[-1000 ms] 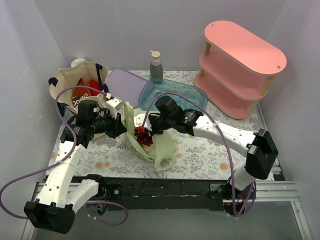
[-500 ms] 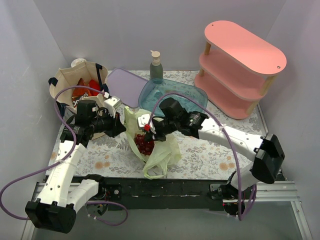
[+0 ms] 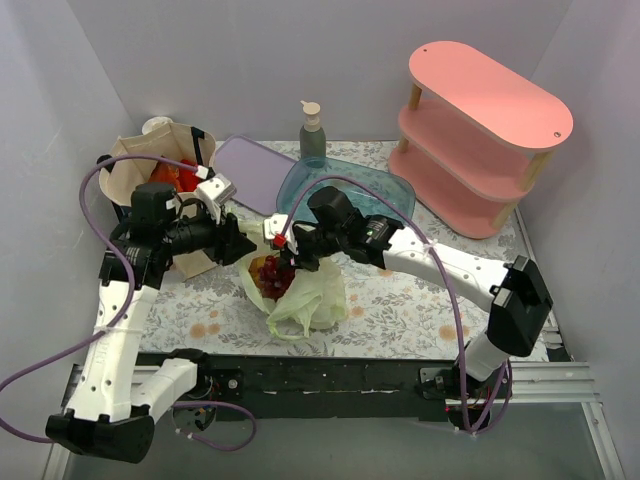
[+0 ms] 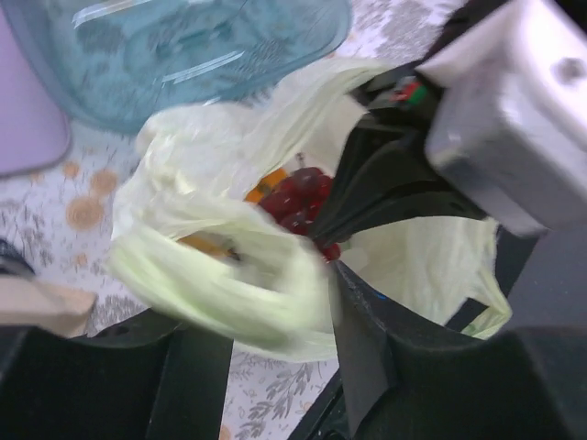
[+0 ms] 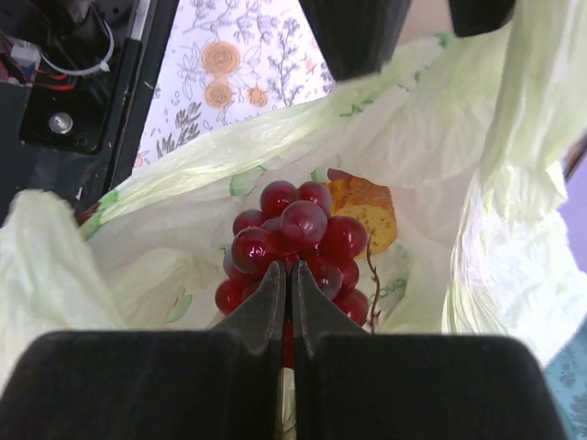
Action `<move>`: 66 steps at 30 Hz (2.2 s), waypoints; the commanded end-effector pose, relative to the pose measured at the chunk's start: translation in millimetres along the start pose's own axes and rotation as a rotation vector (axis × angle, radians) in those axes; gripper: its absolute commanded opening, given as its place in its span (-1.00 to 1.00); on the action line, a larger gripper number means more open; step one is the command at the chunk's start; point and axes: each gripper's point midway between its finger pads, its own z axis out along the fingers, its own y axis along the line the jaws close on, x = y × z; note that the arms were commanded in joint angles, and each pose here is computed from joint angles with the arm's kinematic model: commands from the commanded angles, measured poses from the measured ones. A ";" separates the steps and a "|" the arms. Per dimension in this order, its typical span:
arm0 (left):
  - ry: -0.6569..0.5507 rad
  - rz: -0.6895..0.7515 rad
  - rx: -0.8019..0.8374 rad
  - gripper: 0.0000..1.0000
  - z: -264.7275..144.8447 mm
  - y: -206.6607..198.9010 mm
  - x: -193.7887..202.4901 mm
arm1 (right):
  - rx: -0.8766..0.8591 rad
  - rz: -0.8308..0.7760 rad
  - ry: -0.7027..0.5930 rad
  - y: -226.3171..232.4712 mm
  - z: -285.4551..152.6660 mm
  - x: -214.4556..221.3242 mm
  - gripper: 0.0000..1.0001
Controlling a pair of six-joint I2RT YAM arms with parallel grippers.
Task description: Untie the knot of the grocery bags and take out the mixed food
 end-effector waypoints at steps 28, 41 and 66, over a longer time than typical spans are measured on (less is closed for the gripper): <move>0.132 0.149 0.249 -0.22 66.0 -20.2 56.6 | 0.015 -0.064 -0.120 8.6 -32.2 -43.0 -0.97; 0.083 0.230 0.200 -1.00 39.8 -25.8 19.8 | 0.194 -0.065 -0.089 -15.8 -81.0 -56.1 0.38; -0.084 0.300 0.227 -1.00 21.3 -42.4 -72.2 | 0.357 -0.070 -0.084 -62.9 -71.4 -69.6 -0.35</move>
